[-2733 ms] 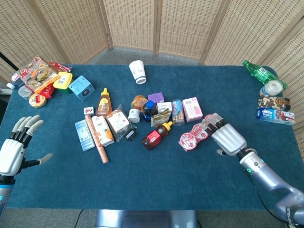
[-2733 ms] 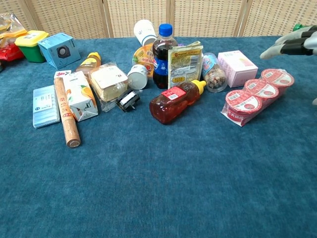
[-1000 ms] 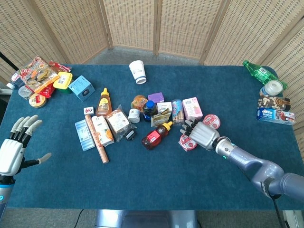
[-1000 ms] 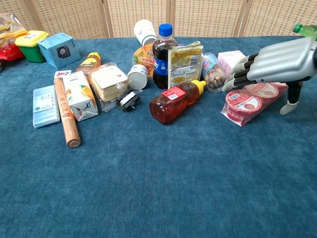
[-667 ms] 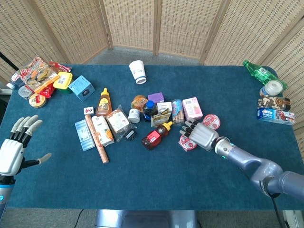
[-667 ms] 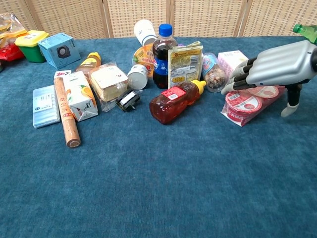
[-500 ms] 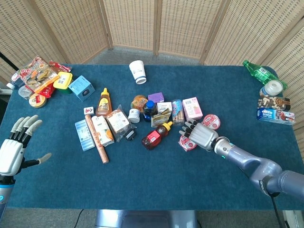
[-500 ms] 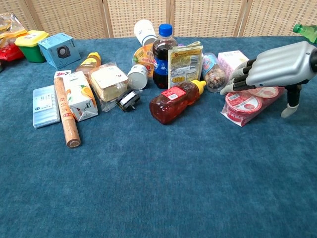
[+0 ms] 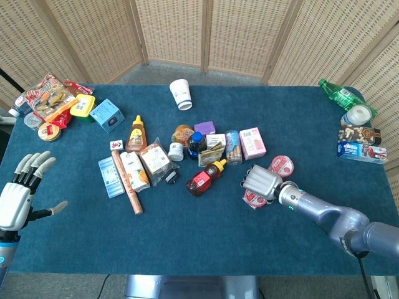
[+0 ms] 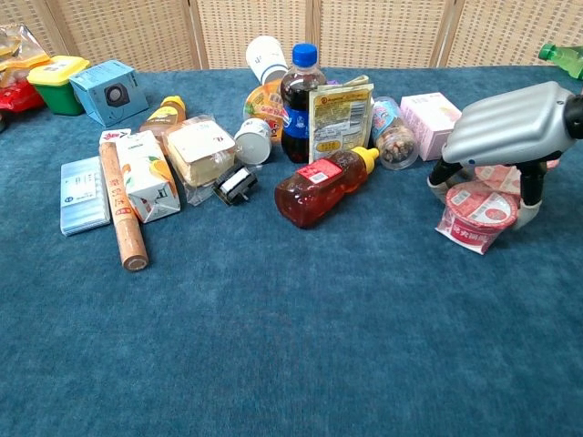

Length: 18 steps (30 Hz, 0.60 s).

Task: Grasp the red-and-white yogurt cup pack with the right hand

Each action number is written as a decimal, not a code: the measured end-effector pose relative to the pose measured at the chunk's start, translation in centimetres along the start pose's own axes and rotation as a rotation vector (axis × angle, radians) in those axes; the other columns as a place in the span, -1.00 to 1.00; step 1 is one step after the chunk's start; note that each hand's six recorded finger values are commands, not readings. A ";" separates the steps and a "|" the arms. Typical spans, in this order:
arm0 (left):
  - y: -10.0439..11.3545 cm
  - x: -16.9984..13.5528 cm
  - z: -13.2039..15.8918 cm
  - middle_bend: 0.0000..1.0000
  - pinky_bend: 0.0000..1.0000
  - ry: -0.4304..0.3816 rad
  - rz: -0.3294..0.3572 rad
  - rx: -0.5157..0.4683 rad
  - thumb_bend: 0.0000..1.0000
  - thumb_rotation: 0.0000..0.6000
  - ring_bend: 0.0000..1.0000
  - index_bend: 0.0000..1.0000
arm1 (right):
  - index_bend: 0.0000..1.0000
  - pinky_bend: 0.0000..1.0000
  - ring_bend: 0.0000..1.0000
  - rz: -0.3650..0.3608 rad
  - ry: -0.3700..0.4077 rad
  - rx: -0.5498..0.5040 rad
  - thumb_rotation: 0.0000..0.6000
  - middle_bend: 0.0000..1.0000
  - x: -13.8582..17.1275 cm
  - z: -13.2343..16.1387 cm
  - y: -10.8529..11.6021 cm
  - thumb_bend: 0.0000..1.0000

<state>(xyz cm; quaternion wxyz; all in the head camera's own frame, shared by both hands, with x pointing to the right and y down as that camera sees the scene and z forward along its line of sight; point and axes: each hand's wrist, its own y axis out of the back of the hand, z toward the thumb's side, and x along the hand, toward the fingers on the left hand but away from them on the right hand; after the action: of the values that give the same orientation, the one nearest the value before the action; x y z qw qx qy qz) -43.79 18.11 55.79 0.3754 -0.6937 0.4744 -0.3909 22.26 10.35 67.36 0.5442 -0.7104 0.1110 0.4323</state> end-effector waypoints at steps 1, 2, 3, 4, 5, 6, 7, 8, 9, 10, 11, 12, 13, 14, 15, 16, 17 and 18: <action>0.0 0.0 0.0 -1.00 -1.00 -0.001 0.000 0.000 -0.84 1.00 -1.00 -0.78 | 0.18 0.61 0.15 -0.008 0.003 -0.012 1.00 0.72 0.1 0.0 0.1 -0.78; 0.0 0.0 0.0 -1.00 -1.00 -0.002 0.000 -0.001 -0.84 1.00 -1.00 -0.78 | 0.19 0.63 0.16 -0.019 0.006 -0.026 1.00 0.73 0.3 0.1 0.2 -0.76; 0.0 0.0 0.0 -1.00 -1.00 -0.002 -0.001 -0.002 -0.84 1.00 -1.00 -0.78 | 0.19 0.65 0.17 -0.025 0.008 -0.036 1.00 0.74 0.5 0.0 0.2 -0.73; 0.0 0.0 0.1 -1.00 -1.00 -0.003 -0.001 -0.002 -0.85 1.00 -1.00 -0.78 | 0.20 0.66 0.18 -0.031 0.008 -0.043 1.00 0.75 0.7 -0.1 0.3 -0.72; 0.0 0.0 0.1 -1.00 -1.00 -0.005 -0.001 -0.003 -0.84 1.00 -1.00 -0.78 | 0.20 0.67 0.18 -0.038 0.007 -0.046 1.00 0.75 1.0 -0.2 0.4 -0.70; 0.0 0.0 0.1 -1.00 -1.00 -0.006 -0.001 -0.002 -0.84 1.00 -1.00 -0.78 | 0.21 0.68 0.19 -0.044 0.005 -0.046 1.00 0.76 1.3 -0.3 0.5 -0.69; 0.0 0.0 0.1 -1.00 -1.00 -0.006 0.000 -0.003 -0.84 1.00 -1.00 -0.78 | 0.21 0.69 0.20 -0.051 0.004 -0.045 1.00 0.76 1.5 -0.4 0.6 -0.68; 0.0 -0.1 0.2 -1.00 -1.00 -0.007 0.000 -0.004 -0.84 1.00 -1.00 -0.78 | 0.22 0.69 0.20 -0.061 0.002 -0.044 1.00 0.76 1.8 -0.5 0.8 -0.67; 0.0 -0.1 0.2 -1.00 -1.00 -0.008 0.000 -0.004 -0.84 1.00 -1.00 -0.78 | 0.22 0.69 0.20 -0.068 0.000 -0.042 1.00 0.77 2.1 -0.5 1.0 -0.66; 0.0 -0.1 0.2 -1.00 -1.00 -0.008 0.000 -0.004 -0.84 1.00 -1.00 -0.78 | 0.22 0.69 0.20 -0.077 -0.002 -0.039 1.00 0.77 2.3 -0.6 1.2 -0.65; 0.0 -0.1 0.2 -1.00 -1.00 -0.009 0.000 -0.004 -0.84 1.00 -1.00 -0.78 | 0.22 0.69 0.20 -0.088 -0.004 -0.036 1.00 0.77 2.6 -0.6 1.4 -0.64; 0.0 -0.1 0.2 -1.00 -1.00 -0.009 0.000 -0.004 -0.84 1.00 -1.00 -0.78 | 0.23 0.69 0.20 -0.096 -0.007 -0.034 1.00 0.77 2.9 -0.7 1.7 -0.64; 0.0 -0.1 0.2 -1.00 -1.00 -0.009 0.000 -0.005 -0.84 1.00 -1.00 -0.78 | 0.24 0.69 0.20 -0.103 -0.010 -0.032 1.00 0.77 3.2 -0.7 1.9 -0.63; 0.0 -0.1 0.3 -1.00 -1.00 -0.009 0.000 -0.006 -0.84 1.00 -1.00 -0.78 | 0.24 0.69 0.20 -0.114 -0.016 -0.029 1.00 0.77 3.5 -0.8 2.2 -0.63; 0.0 -0.1 0.3 -1.00 -1.00 -0.010 0.000 -0.007 -0.84 1.00 -1.00 -0.78 | 0.25 0.69 0.20 -0.121 -0.020 -0.028 1.00 0.78 3.8 -0.9 2.4 -0.63; 0.0 -0.1 0.3 -1.00 -1.00 -0.010 0.001 -0.007 -0.84 1.00 -1.00 -0.78 | 0.25 0.69 0.20 -0.129 -0.024 -0.026 1.00 0.78 4.0 -1.0 2.6 -0.63; 0.0 -0.1 0.3 -1.00 -1.00 -0.010 0.001 -0.007 -0.84 1.00 -1.00 -0.78 | 0.25 0.69 0.20 -0.138 -0.030 -0.024 1.00 0.78 4.4 -1.1 2.9 -0.63; 0.0 -0.1 0.3 -1.00 -1.00 -0.010 0.000 -0.007 -0.84 1.00 -1.00 -0.78 | 0.25 0.69 0.20 -0.144 -0.034 -0.022 1.00 0.78 4.6 -1.1 3.1 -0.63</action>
<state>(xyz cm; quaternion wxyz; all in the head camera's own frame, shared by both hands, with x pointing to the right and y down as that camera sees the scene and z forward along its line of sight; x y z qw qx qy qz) -43.57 18.20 55.64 0.3753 -0.6969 0.4741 -0.3855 23.69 9.62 61.91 0.5681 -0.7148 0.0454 0.4052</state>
